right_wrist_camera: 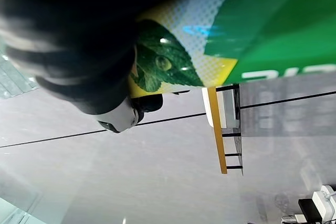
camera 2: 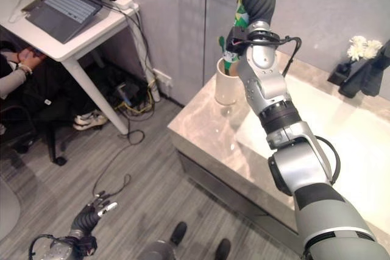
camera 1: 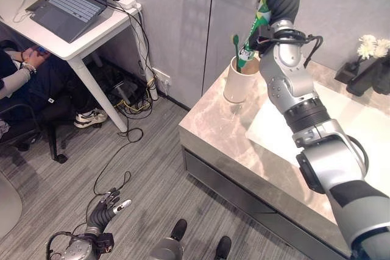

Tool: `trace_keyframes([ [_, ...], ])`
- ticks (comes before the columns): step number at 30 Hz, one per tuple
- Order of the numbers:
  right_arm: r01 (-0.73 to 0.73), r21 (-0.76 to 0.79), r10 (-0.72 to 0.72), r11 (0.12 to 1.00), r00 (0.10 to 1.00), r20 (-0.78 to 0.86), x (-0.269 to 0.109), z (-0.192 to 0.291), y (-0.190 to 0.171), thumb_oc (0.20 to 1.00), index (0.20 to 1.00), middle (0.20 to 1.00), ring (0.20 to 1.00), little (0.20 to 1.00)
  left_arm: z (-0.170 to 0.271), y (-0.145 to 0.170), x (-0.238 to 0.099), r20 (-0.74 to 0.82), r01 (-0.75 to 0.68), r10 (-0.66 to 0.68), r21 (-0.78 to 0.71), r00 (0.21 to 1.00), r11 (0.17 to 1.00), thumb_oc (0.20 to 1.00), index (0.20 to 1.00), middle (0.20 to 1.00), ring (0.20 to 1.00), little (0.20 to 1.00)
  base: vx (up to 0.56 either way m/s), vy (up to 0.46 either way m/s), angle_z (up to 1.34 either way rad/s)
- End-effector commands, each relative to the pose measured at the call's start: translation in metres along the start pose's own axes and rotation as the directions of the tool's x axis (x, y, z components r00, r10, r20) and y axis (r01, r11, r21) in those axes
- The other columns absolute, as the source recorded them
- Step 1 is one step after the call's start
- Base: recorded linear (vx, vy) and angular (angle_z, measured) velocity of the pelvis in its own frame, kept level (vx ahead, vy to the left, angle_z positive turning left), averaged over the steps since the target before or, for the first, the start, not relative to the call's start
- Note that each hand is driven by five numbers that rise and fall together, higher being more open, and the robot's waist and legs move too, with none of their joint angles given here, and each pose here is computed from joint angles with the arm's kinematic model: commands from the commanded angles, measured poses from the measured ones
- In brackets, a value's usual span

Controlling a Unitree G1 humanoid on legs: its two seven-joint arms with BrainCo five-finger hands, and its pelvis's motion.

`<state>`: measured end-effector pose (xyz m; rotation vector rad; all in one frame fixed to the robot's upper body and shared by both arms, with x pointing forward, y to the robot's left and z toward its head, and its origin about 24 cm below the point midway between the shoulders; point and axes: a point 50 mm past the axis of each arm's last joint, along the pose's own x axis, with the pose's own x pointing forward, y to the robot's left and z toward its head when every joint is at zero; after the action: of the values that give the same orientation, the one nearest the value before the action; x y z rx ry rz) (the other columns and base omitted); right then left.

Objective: Put brush and paste in cup on sink, flatten towel.

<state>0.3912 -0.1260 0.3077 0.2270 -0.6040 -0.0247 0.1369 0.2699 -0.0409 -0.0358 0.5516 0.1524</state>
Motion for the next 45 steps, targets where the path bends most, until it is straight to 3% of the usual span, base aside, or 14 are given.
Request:
trace_keyframes([
  [1, -0.014, 0.039, 0.011, 0.999, 0.996, 0.089, 0.007, 0.023, -0.001, 0.200, 0.200, 0.200, 0.200, 0.200, 0.010, -0.004, -0.001, 0.056, 0.029, -0.030, 0.010, 0.998, 1.000, 1.000, 1.000, 1.000, 1.000, 1.000, 0.00, 0.000, 0.00],
  [22, 0.017, 0.018, -0.017, 1.000, 0.999, 0.047, 0.006, 0.011, -0.008, 0.200, 0.200, 0.200, 0.200, 0.200, 0.009, -0.008, 0.001, 0.053, 0.043, -0.044, 0.019, 0.998, 0.999, 1.000, 1.000, 1.000, 1.000, 1.000, 0.00, 0.000, 0.00],
  [23, 0.016, 0.018, -0.017, 1.000, 0.999, 0.047, 0.006, 0.011, -0.008, 0.307, 0.307, 0.307, 0.307, 0.307, 0.009, -0.008, 0.001, 0.053, 0.043, -0.044, 0.019, 0.998, 0.999, 1.000, 1.000, 1.000, 1.000, 1.000, 0.00, 0.000, 0.00],
  [24, 0.018, 0.015, -0.018, 1.000, 0.999, 0.045, 0.006, 0.010, -0.008, 0.347, 0.347, 0.347, 0.347, 0.347, 0.008, -0.008, 0.001, 0.052, 0.043, -0.044, 0.018, 0.998, 0.999, 1.000, 1.000, 1.000, 1.000, 1.000, 0.00, 0.000, 0.00],
  [26, 0.016, 0.006, -0.016, 1.000, 0.999, 0.035, 0.005, 0.008, -0.009, 0.821, 0.821, 0.821, 0.821, 0.821, 0.007, -0.008, 0.001, 0.049, 0.043, -0.044, 0.012, 0.998, 0.999, 1.000, 1.000, 1.000, 1.000, 1.000, 0.00, 0.000, 0.00],
  [27, 0.014, 0.006, -0.015, 1.000, 0.999, 0.032, 0.005, 0.007, -0.008, 1.000, 1.000, 1.000, 1.000, 1.000, 0.007, -0.008, 0.001, 0.050, 0.042, -0.043, 0.010, 0.998, 0.999, 1.000, 1.000, 1.000, 1.000, 1.000, 0.00, 0.000, 0.00],
  [45, -0.014, -0.045, 0.019, 0.999, 0.993, 0.116, -0.001, 0.020, -0.009, 1.000, 1.000, 1.000, 1.000, 1.000, 0.006, -0.008, 0.005, 0.042, 0.041, -0.043, 0.052, 0.998, 0.998, 1.000, 1.000, 1.000, 1.000, 1.000, 0.00, 0.000, 0.00],
])
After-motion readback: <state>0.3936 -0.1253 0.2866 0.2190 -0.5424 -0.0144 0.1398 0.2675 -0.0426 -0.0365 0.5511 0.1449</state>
